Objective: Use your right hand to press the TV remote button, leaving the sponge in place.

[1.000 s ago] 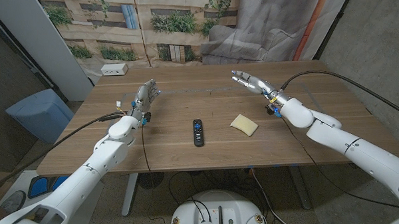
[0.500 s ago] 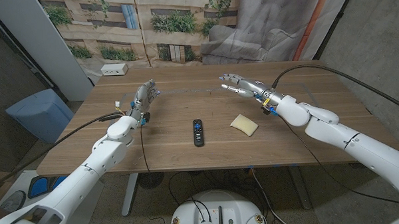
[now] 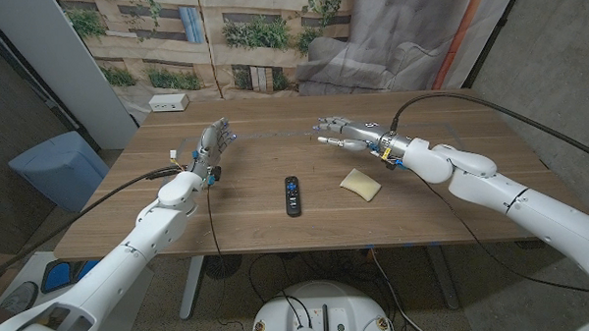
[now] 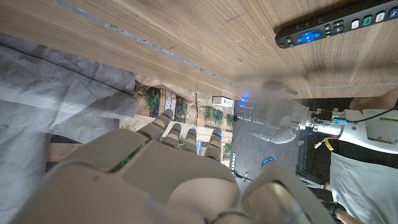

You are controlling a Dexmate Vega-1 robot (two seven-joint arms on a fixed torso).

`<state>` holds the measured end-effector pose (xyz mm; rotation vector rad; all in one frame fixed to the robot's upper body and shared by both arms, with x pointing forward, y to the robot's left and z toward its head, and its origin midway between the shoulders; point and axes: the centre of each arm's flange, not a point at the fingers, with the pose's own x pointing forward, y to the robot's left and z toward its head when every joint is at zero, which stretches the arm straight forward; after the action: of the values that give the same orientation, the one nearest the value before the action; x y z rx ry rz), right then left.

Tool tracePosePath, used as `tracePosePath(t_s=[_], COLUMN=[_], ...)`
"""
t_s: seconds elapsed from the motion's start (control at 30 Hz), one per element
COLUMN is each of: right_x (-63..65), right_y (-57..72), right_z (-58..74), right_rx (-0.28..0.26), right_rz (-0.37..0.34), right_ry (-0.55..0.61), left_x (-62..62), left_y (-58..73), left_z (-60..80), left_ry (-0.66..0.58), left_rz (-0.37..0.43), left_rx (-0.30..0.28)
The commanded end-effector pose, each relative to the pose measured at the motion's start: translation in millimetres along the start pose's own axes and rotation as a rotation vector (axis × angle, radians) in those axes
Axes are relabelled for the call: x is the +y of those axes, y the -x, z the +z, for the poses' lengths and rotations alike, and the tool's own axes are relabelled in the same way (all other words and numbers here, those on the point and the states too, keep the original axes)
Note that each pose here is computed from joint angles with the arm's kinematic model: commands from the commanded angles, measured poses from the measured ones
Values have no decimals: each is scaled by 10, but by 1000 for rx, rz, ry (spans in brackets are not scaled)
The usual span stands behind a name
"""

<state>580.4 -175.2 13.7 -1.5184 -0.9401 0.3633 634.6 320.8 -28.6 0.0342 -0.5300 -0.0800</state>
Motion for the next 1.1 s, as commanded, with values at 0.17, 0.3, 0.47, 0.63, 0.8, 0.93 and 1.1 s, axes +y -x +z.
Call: tracePosePath(t_s=[0.17,0.3,0.47,0.63,0.8,0.93,1.1], right_x=[108,118,126,173,243,296,353], right_y=[-143,-154,-169,-181,-217,-226,-231], right_z=[166,195,242,266,316,363,415], right_rx=[-51,-64,-80,-95,-95,-96,-98], right_rz=[80,89,102,121,137,141,147], right_ry=[139,156,173,172,183,186,195], left_x=[-26,-30,-25,-4,21,44,74], left_y=[-21,-20,-5,15,37,67,123], left_z=[-59,-71,-74,-86,-101,-105,-112], left_ry=[4,5,-1,2,3,-1,-2], left_rz=[-14,-14,-5,-8,-16,-17,-8], left_rx=[1,2,-6,-1,4,3,2])
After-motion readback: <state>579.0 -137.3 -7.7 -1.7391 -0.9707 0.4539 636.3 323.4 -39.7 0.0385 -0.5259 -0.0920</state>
